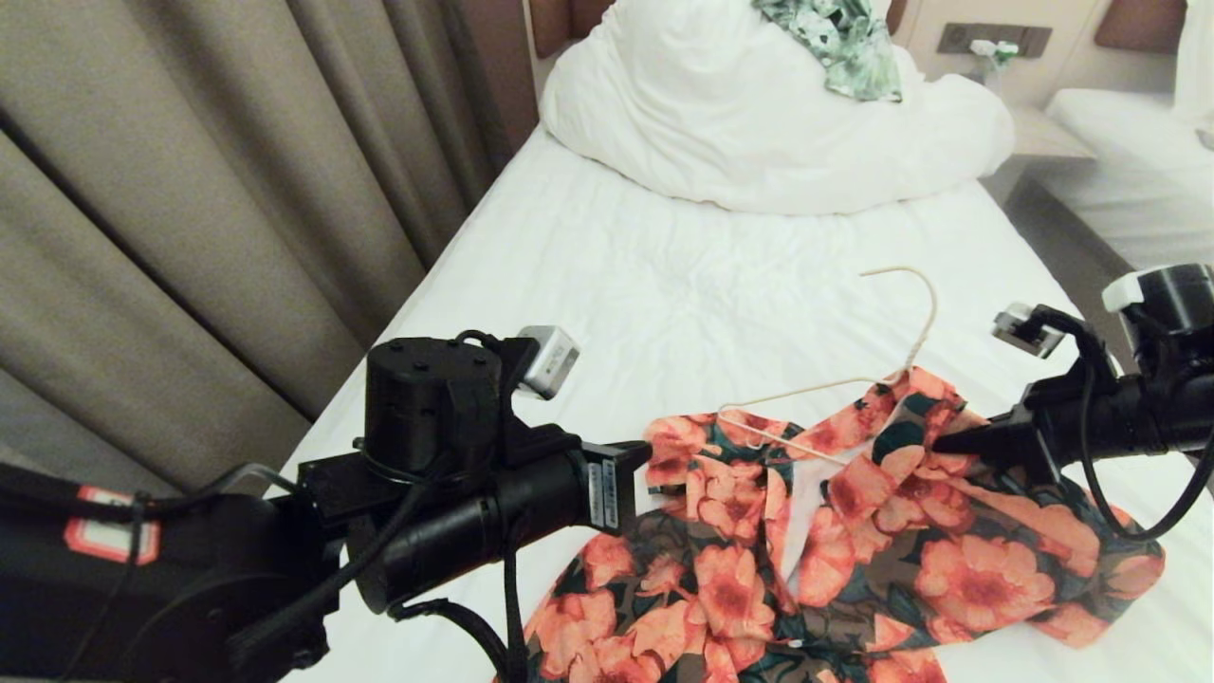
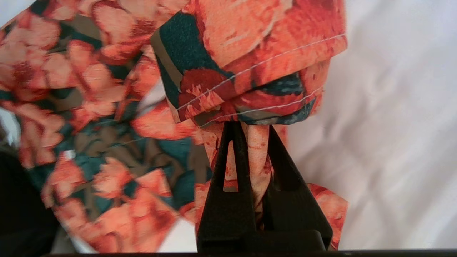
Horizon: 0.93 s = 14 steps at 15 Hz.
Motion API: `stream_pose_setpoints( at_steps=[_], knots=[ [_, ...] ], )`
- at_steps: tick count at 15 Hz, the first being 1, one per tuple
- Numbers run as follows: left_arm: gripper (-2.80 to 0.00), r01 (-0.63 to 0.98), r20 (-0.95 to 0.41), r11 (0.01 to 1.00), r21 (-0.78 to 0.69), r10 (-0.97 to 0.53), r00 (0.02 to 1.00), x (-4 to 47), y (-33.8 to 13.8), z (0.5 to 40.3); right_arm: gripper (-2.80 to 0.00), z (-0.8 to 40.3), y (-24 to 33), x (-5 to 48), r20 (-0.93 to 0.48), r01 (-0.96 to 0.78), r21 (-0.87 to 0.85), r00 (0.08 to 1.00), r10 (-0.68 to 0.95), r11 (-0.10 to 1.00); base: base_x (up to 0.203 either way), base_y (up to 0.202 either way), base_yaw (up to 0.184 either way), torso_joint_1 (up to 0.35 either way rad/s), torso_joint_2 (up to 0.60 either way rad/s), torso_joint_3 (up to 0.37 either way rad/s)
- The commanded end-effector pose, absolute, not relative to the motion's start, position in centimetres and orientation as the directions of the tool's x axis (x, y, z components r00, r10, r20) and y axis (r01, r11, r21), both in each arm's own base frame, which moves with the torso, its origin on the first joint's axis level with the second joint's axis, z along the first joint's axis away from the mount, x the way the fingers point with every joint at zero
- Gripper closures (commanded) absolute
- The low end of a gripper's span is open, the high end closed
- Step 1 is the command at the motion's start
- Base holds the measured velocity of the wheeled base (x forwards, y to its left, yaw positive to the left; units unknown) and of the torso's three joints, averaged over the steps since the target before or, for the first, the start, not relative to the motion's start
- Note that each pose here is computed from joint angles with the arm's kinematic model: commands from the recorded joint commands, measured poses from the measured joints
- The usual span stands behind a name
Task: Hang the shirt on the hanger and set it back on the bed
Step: Hook the other side of the shirt onto the hanger
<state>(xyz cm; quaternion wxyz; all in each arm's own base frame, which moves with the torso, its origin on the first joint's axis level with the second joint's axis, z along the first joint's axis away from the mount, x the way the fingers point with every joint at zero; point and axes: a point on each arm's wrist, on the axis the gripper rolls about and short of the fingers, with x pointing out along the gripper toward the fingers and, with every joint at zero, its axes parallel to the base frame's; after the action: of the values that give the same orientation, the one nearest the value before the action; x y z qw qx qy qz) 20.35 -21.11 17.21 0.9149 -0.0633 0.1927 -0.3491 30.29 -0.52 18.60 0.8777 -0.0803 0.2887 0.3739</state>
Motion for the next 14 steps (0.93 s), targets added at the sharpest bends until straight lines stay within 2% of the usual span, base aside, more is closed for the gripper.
stream_pose_setpoints(
  at_steps=[1,2,3,4,8,14],
  knots=[
    [0.0,0.643,-0.331,0.724,-0.248,-0.688,0.646,19.2,-22.1,16.5,0.0,17.2,-1.0,29.3,-0.556,-0.705,0.093,0.549,0.624,0.703,0.0,0.0,0.0,0.0,0.0,0.0],
    [0.0,0.658,-0.348,0.712,-0.247,-0.698,0.626,18.5,-22.8,16.0,0.0,17.2,-1.0,28.8,-0.548,-0.71,0.101,0.544,0.635,0.696,0.0,0.0,0.0,0.0,0.0,0.0],
    [-1.94,0.661,-0.38,0.711,-0.239,-0.696,0.61,18.4,-23.8,14.9,0.0,17.3,-1.3,28.5,-0.538,-0.71,0.107,0.547,0.641,0.696,0.0,0.0,0.0,0.0,0.0,0.0],
    [-2.8,0.654,-0.412,0.723,-0.222,-0.678,0.609,18.6,-25.0,13.7,0.0,17.5,-1.4,28.0,-0.532,-0.711,0.105,0.551,0.644,0.695,0.0,0.0,0.0,0.0,0.0,0.0],
    [-2.8,0.61,-0.511,0.781,-0.133,-0.582,0.633,19.8,-29.6,10.5,0.0,18.0,-1.5,26.1,-0.509,-0.72,0.102,0.555,0.658,0.687,0.0,0.0,0.0,0.0,0.0,0.0],
    [-2.8,0.532,-0.592,0.847,-0.015,-0.436,0.677,21.9,-33.2,11.0,0.0,17.0,-1.4,26.6,-0.455,-0.749,0.054,0.57,0.684,0.66,0.0,0.0,0.0,0.0,0.0,0.0]
  ],
)
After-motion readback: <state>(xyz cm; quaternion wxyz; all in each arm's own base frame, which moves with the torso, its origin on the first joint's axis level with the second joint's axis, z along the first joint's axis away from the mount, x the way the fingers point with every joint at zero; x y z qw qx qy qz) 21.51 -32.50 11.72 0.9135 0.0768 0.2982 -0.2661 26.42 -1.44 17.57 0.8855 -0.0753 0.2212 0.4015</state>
